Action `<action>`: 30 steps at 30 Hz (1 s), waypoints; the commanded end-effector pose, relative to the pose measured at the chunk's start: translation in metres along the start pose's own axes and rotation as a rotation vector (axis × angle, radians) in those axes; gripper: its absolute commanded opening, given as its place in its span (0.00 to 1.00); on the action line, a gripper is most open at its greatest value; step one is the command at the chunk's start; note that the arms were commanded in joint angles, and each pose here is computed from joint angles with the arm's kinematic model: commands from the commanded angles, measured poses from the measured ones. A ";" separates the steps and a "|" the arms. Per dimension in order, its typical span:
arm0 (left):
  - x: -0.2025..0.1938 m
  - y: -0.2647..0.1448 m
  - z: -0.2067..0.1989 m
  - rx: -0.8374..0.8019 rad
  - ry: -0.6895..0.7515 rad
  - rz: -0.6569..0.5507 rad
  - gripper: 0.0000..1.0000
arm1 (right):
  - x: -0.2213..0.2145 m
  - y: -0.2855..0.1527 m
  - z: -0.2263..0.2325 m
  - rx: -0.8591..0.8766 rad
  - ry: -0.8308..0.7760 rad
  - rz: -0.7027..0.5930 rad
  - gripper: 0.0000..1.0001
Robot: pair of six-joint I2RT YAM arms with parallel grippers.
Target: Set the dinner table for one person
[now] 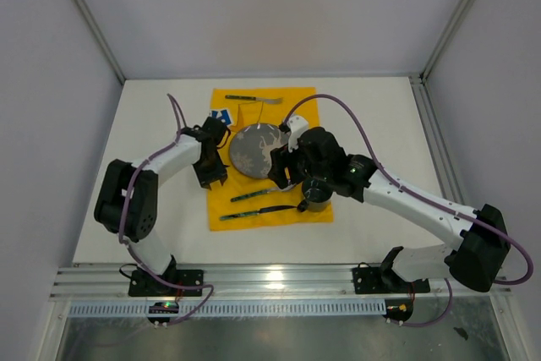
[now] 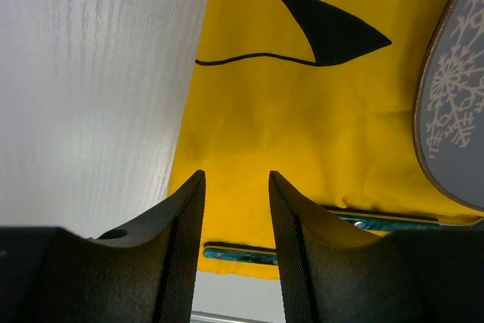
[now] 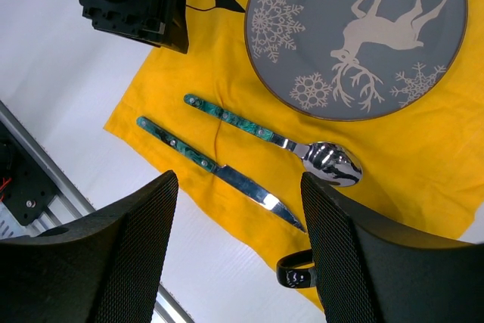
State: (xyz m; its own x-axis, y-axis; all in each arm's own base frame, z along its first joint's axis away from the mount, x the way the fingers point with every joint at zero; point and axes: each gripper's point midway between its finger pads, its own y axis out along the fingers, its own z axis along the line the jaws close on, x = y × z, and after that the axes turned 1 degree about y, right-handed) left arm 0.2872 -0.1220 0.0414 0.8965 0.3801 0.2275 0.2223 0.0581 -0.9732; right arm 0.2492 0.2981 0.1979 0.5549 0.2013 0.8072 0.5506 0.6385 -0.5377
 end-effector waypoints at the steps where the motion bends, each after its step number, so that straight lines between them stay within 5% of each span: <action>1: 0.000 0.010 -0.004 -0.007 -0.026 -0.007 0.41 | 0.015 -0.007 0.010 0.039 0.014 -0.062 0.70; 30: -0.016 0.017 0.036 0.256 -0.003 0.051 0.37 | 0.034 -0.011 0.015 0.048 -0.015 -0.092 0.70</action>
State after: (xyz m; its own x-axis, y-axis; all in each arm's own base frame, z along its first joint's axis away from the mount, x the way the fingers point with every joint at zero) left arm 0.2642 -0.1046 0.0162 0.9069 0.3905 0.1582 0.0819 0.2051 -0.9753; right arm 0.2472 0.3019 0.1999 0.5533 0.1976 0.8092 0.5374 0.6576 -0.5280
